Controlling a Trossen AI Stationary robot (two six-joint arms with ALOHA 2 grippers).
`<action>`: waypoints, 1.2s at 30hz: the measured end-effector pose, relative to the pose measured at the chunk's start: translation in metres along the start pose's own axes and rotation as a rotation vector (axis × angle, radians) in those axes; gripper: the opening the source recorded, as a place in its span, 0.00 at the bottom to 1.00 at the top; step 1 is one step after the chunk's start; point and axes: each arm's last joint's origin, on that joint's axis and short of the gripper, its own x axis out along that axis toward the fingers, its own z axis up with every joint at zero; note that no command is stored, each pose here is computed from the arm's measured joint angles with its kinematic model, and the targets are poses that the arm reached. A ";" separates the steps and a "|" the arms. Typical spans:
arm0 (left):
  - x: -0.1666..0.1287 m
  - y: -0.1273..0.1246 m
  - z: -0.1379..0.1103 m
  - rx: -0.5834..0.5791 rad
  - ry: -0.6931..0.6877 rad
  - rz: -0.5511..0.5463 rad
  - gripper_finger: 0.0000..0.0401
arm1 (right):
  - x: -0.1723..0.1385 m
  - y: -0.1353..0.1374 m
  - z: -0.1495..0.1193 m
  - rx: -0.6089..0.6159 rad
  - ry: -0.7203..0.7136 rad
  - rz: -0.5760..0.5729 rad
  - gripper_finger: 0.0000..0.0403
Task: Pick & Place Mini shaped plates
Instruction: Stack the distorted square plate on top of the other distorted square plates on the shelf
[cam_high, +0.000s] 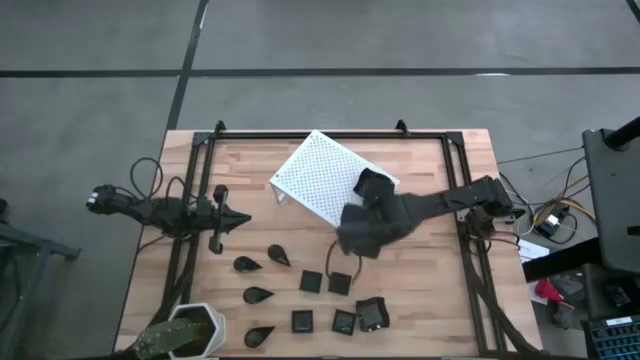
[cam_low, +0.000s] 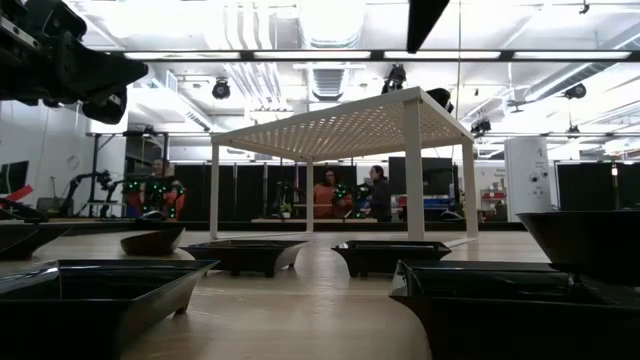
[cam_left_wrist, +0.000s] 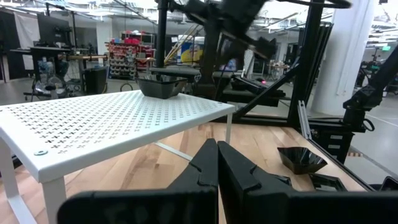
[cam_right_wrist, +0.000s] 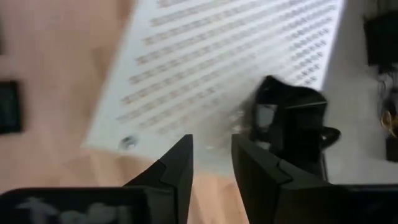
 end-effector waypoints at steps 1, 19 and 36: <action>0.000 0.000 0.000 0.000 0.000 0.000 0.00 | -0.003 0.006 -0.002 -0.012 -0.004 0.018 0.25; 0.000 0.000 0.000 0.000 0.000 -0.001 0.00 | -0.045 0.118 -0.045 -0.209 -0.192 0.492 0.19; 0.000 0.000 0.000 0.000 0.000 -0.001 0.00 | -0.005 0.193 -0.113 -0.210 -0.178 0.628 0.19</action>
